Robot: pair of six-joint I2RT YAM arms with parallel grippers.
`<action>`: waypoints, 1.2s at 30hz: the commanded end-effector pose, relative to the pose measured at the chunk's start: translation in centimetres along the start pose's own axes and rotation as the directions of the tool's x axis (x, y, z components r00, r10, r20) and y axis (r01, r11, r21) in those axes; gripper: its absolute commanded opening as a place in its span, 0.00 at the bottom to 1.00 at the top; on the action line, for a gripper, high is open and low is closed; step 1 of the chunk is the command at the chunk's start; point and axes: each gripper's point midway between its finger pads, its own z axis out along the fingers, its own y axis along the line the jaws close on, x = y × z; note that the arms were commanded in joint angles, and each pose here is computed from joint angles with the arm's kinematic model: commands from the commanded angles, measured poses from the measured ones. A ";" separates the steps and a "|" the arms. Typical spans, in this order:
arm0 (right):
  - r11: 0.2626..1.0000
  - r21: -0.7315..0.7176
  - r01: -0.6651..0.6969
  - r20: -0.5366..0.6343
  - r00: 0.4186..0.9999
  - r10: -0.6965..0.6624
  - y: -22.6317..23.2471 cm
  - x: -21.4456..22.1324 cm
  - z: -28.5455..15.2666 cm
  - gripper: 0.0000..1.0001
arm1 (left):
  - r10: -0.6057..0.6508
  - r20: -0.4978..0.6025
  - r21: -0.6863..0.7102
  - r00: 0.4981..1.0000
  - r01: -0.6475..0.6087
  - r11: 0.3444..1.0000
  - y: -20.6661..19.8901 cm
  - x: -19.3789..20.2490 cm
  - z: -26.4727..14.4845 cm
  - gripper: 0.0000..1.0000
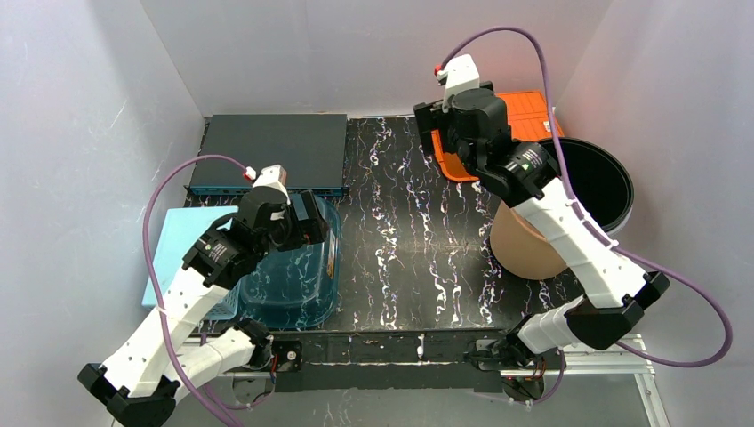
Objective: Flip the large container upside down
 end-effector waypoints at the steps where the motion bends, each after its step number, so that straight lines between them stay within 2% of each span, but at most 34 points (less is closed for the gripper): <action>1: 0.981 0.171 0.091 -0.191 0.980 -0.057 -3.7 4.0 -2.2 0.96 | -0.026 0.006 0.038 1.000 0.026 0.999 -0.2 0.3 -0.1 0.98; 10: 0.940 0.337 0.055 -0.271 0.962 0.041 -8.1 6.6 -6.3 0.88 | -0.027 -0.020 0.053 0.999 0.028 0.998 -0.4 1.3 0.4 0.98; 15: 0.875 0.484 0.017 -0.241 0.964 0.115 -11.2 7.5 -7.5 0.82 | -0.003 -0.048 0.071 0.999 0.007 0.997 -1.1 1.3 0.9 0.98; 18: 0.863 0.506 -0.003 -0.247 0.958 0.148 -12.7 8.7 -7.4 0.81 | 0.006 -0.056 0.072 0.998 -0.002 0.997 -1.2 1.3 1.2 0.98; 23: 0.849 0.526 -0.039 -0.321 0.916 0.241 -15.1 12.0 -6.9 0.76 | 0.015 -0.059 0.074 0.998 -0.011 0.997 -1.4 1.2 1.4 0.98; 28: 0.869 0.480 -0.116 -0.307 0.906 0.290 -14.4 12.8 -6.2 0.60 | 0.014 -0.062 0.072 0.998 -0.010 0.997 -1.3 1.4 1.5 0.98; 33: 0.883 0.443 -0.152 -0.337 0.885 0.321 -13.7 14.0 -5.6 0.59 | 0.013 -0.055 0.070 0.998 -0.009 0.998 -1.2 1.3 1.3 0.98; 36: 0.866 0.471 -0.168 -0.312 0.887 0.342 -14.2 13.9 -5.9 0.59 | 0.015 -0.055 0.065 0.998 -0.011 0.998 -1.1 1.3 1.2 0.98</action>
